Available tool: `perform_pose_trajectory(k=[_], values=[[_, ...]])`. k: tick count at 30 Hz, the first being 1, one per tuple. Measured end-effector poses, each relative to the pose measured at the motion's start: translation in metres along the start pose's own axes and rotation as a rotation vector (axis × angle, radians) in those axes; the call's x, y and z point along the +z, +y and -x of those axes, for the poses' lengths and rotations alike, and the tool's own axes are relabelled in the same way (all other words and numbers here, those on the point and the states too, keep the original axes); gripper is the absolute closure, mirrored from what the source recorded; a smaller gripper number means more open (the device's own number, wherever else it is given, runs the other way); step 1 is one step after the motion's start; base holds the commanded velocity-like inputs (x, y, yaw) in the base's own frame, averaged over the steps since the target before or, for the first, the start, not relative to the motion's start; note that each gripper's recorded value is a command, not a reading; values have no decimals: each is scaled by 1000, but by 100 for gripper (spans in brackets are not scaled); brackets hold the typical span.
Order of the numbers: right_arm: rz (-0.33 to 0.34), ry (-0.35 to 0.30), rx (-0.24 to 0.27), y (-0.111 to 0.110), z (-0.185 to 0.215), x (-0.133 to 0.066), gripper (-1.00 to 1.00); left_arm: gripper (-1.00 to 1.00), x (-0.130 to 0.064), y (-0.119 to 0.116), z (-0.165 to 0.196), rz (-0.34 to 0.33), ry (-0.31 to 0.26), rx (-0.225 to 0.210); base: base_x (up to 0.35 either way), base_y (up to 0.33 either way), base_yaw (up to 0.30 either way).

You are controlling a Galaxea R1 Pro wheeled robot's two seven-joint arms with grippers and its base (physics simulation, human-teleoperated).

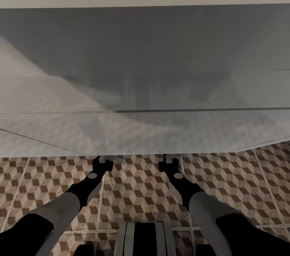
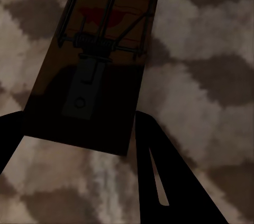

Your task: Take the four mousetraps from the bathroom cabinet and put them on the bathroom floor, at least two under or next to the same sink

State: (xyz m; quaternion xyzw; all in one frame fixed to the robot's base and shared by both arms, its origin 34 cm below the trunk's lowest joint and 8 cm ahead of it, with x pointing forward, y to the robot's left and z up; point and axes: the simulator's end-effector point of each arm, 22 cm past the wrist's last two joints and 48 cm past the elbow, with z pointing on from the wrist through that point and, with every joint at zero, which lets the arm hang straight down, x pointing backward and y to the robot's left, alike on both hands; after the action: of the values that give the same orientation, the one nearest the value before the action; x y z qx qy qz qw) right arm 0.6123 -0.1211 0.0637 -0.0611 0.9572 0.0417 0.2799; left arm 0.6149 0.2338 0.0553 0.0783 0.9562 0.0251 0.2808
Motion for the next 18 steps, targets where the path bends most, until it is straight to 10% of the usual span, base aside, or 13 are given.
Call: perform_pose_trajectory(k=[18], values=[[-3, 7, 10, -1, -3, 0, 100, 100, 0, 0, -2, 0, 4, 0, 0, 0, 0]])
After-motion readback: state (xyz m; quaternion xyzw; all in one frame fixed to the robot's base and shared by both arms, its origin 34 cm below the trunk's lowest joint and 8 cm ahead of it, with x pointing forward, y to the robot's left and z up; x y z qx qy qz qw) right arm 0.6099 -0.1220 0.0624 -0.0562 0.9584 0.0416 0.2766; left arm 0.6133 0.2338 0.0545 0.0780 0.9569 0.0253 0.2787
